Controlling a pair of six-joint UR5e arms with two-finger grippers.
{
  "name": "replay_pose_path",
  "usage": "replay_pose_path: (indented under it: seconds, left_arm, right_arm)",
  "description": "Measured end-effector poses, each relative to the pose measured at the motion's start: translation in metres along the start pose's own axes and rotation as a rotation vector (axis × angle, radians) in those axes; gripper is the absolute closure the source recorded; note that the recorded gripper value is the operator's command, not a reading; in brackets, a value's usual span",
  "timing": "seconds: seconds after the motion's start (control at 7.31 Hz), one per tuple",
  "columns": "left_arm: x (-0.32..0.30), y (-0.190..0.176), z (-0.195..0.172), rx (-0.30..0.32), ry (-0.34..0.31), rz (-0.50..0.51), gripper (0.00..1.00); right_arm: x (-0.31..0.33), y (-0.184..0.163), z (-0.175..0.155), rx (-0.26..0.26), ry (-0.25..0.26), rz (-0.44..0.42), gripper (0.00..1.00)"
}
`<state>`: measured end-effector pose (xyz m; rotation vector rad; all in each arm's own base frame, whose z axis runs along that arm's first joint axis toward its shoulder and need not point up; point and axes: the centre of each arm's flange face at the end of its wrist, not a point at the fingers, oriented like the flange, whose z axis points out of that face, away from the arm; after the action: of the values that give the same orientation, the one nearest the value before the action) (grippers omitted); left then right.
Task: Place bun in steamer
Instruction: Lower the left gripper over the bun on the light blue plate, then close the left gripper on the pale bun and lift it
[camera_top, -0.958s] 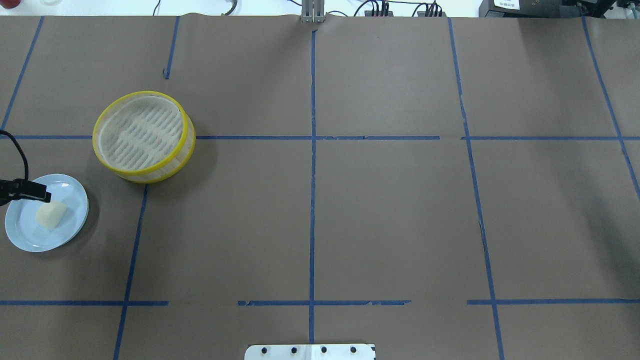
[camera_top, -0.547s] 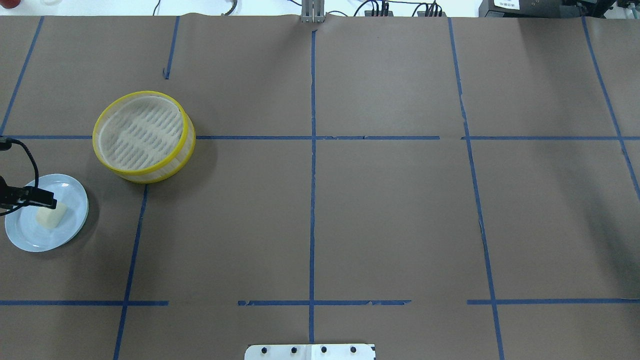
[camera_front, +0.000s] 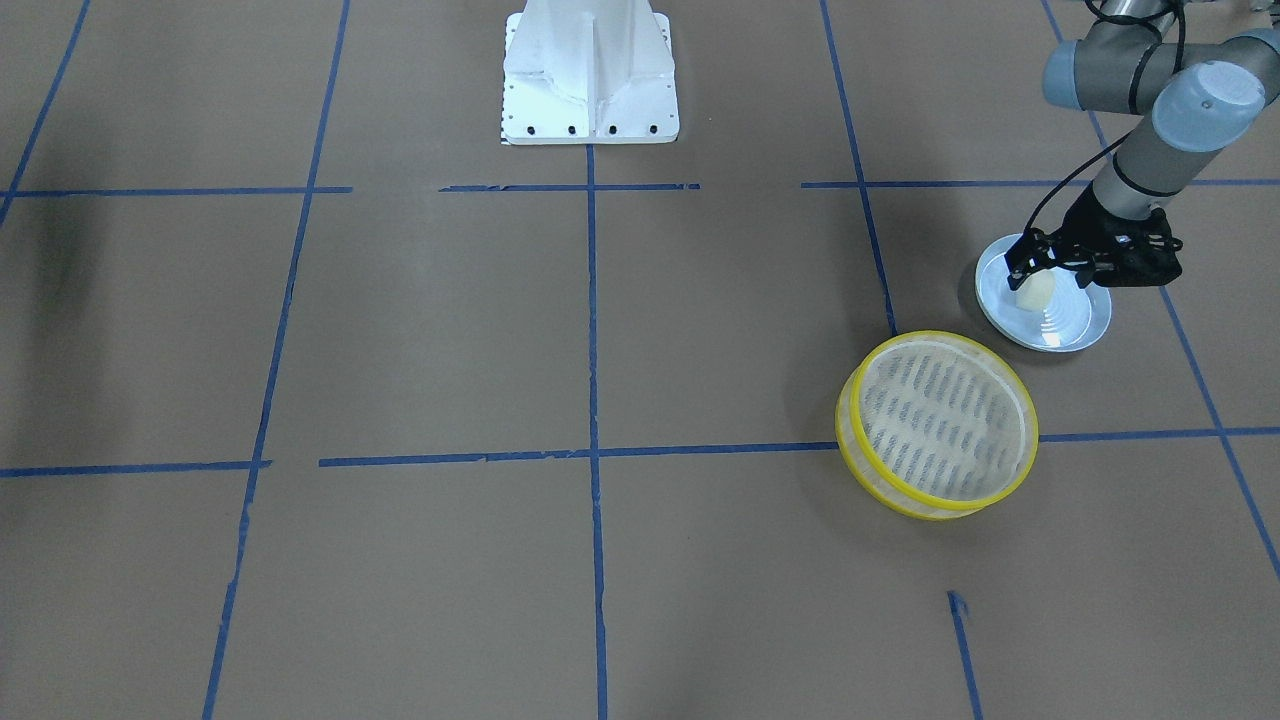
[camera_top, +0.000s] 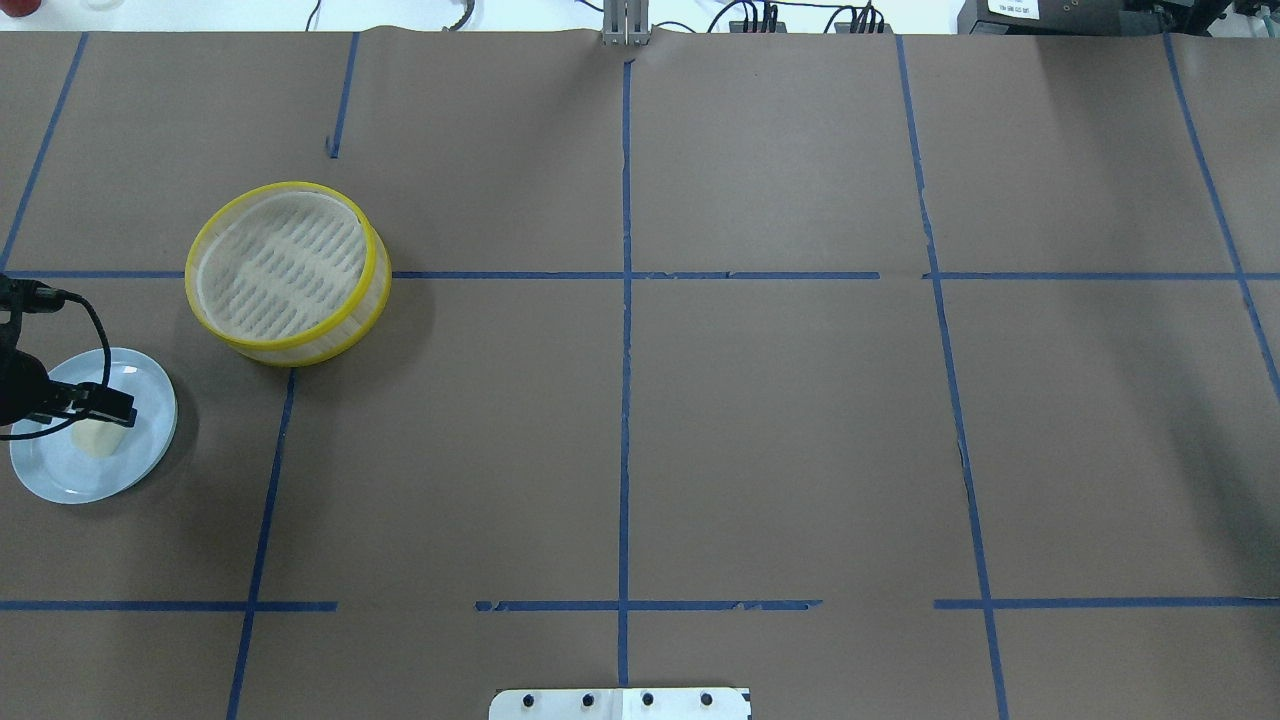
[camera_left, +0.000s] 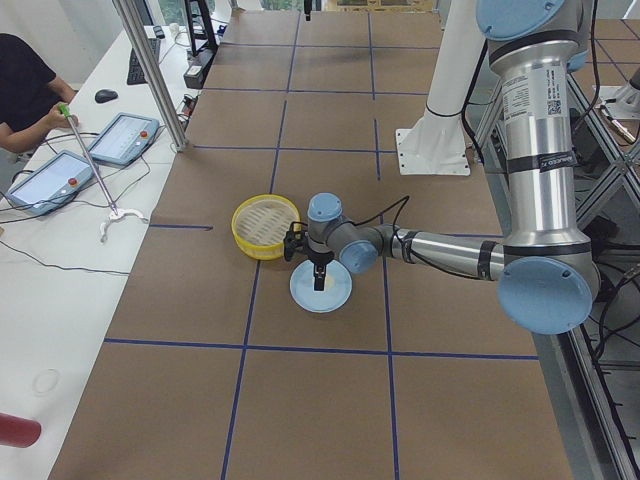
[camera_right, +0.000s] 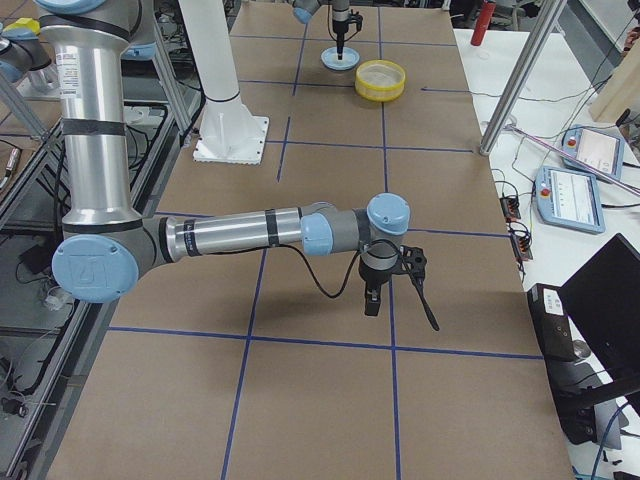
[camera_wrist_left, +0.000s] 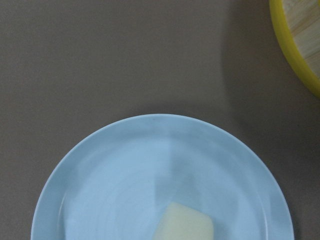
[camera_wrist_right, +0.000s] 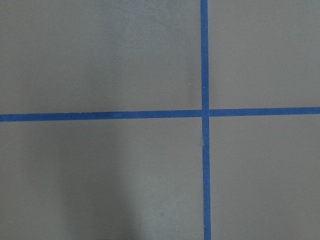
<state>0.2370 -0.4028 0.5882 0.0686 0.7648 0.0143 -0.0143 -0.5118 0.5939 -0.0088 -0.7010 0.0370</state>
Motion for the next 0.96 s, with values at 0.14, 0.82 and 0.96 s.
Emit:
replay_pose_path:
  seconds: [0.14,0.82,0.96]
  left_arm:
    - [0.0016,0.0027,0.0027,-0.008,-0.001,0.011,0.0]
    - [-0.0005,0.008,0.0082,-0.022,-0.007,0.056,0.3]
    - [-0.0014,0.008,0.0095,-0.025,-0.008,0.056,0.41]
  right_arm:
    - [0.0,0.0,0.0,0.0,0.0,0.0,0.0]
    - [0.0001,0.0,-0.0001,0.0,0.0,0.0,0.0]
    - [0.0,0.0,0.0,0.0,0.0,0.0,0.0]
